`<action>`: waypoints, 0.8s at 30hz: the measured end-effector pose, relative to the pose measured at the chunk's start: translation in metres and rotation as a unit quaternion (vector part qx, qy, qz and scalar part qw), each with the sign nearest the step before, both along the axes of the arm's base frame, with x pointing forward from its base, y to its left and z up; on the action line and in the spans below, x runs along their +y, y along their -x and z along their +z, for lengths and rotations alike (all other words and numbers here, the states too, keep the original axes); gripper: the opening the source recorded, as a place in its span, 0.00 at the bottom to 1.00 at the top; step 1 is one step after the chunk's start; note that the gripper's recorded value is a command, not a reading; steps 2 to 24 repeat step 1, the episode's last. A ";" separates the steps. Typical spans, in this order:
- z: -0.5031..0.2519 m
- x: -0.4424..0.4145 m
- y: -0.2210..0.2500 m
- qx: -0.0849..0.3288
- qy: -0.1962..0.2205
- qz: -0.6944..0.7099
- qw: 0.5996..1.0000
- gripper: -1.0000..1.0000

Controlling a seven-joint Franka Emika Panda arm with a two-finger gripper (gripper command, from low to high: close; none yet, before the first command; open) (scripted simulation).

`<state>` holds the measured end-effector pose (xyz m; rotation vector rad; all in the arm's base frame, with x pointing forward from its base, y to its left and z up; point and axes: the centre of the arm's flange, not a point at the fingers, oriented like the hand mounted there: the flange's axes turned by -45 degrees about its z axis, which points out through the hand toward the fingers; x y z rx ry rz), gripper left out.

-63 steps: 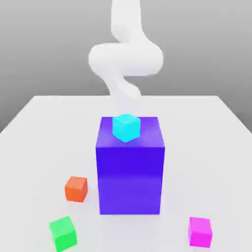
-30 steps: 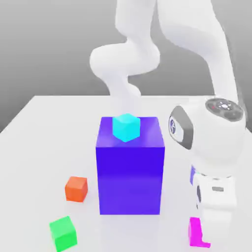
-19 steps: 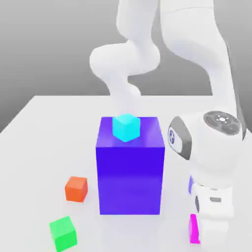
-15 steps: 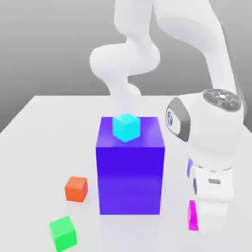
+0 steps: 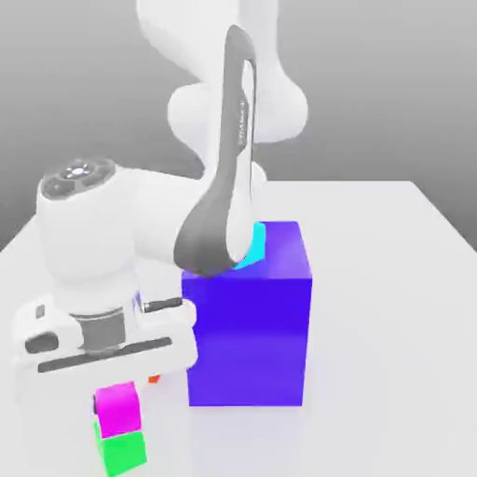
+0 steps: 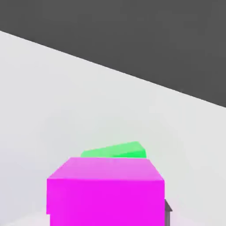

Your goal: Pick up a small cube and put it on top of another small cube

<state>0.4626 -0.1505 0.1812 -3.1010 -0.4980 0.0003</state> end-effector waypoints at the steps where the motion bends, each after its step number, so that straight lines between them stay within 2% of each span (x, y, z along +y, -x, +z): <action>1: 0.000 0.000 0.000 0.000 0.000 0.000 1.000 1.00; 24: 0.000 0.000 0.000 0.000 0.000 0.000 1.000 1.00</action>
